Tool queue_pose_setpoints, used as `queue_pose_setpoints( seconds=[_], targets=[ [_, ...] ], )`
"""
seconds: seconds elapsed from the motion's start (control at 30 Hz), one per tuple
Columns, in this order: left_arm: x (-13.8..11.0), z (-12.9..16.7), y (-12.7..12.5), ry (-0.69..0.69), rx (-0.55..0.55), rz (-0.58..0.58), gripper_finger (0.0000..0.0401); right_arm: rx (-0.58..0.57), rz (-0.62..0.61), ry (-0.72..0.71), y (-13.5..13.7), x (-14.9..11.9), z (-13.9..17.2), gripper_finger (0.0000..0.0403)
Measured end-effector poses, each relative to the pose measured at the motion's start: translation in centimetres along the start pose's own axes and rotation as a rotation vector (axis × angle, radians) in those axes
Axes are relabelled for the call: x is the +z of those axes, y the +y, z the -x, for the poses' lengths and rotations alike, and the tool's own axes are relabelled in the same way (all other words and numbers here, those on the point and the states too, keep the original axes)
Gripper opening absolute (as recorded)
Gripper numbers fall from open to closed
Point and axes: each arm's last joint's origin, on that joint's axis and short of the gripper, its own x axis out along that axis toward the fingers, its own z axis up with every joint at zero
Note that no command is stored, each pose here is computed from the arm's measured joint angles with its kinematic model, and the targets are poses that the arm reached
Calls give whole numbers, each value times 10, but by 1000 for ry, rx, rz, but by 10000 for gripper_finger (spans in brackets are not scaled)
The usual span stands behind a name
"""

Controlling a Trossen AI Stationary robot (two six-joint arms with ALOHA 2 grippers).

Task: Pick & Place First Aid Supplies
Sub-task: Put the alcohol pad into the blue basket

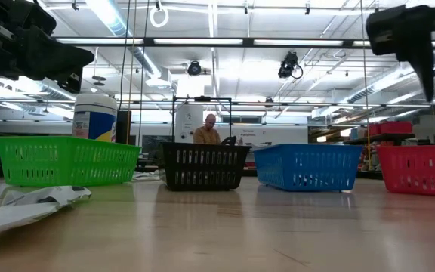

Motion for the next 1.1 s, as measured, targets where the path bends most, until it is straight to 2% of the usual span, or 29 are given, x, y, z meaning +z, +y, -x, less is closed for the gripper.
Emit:
queue_pose_setpoints(
  seconds=[0.27, 0.47, 1.1],
  targets=[
    [0, 0, 0, 0, 0, 0, 32, 40, 82, 46, 22, 11, -26, 306],
    [0, 0, 0, 0, 0, 0, 32, 101, 59, 74, 33, 15, -45, 306],
    [0, 0, 0, 0, 0, 0, 32, 139, 30, 206, 37, 10, -80, 306]
  ],
)
